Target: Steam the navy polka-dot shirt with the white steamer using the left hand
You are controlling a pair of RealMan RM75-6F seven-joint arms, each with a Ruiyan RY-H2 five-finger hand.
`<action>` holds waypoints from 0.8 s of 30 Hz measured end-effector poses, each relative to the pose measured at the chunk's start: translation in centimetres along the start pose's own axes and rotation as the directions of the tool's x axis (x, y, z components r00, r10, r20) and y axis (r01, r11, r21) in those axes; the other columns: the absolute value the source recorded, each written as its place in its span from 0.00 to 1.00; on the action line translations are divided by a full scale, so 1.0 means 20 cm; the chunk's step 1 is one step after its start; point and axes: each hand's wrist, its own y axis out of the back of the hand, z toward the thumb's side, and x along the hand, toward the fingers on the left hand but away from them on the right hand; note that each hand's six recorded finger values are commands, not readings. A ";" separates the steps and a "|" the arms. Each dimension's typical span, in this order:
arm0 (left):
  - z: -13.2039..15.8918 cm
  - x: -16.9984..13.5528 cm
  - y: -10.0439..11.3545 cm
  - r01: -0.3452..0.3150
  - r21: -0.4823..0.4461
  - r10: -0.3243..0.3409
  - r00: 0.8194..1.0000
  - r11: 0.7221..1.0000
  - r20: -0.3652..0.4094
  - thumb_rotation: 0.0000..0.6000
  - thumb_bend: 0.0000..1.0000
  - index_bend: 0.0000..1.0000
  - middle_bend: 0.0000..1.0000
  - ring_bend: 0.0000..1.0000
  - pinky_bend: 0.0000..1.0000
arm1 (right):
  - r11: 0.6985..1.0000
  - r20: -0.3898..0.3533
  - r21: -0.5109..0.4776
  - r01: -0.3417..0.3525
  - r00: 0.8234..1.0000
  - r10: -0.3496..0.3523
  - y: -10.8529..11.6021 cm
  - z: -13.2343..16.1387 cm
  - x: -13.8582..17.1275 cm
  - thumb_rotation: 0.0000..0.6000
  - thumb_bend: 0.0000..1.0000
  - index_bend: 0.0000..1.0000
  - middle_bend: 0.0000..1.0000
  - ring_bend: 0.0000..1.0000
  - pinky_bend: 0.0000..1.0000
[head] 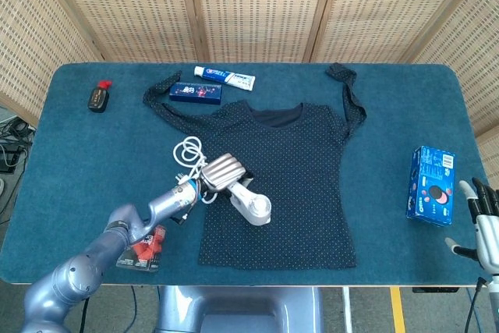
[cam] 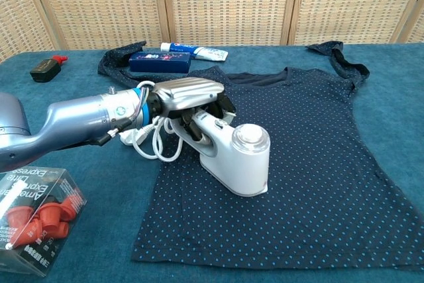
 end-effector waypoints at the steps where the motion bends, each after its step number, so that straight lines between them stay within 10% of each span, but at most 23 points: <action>1: 0.03 0.01 -0.01 0.002 -0.002 -0.002 1.000 1.000 0.013 1.00 0.71 1.00 0.85 0.74 0.91 | 1.000 -0.006 -0.001 -0.001 1.000 0.001 0.00 0.00 0.00 1.00 0.00 0.03 0.00 0.00 0.00; 14: 0.35 0.16 -0.12 0.023 -0.021 -0.020 0.991 0.999 0.132 1.00 0.71 1.00 0.85 0.74 0.91 | 1.000 -0.014 -0.011 0.004 1.000 -0.004 0.01 0.00 0.02 1.00 0.00 0.03 0.00 0.00 0.00; 24: 0.24 0.15 -0.07 0.008 0.038 -0.011 0.997 0.999 0.079 1.00 0.71 1.00 0.85 0.74 0.91 | 1.000 -0.011 -0.016 0.009 1.000 -0.009 0.02 0.00 0.02 1.00 0.00 0.03 0.00 0.00 0.00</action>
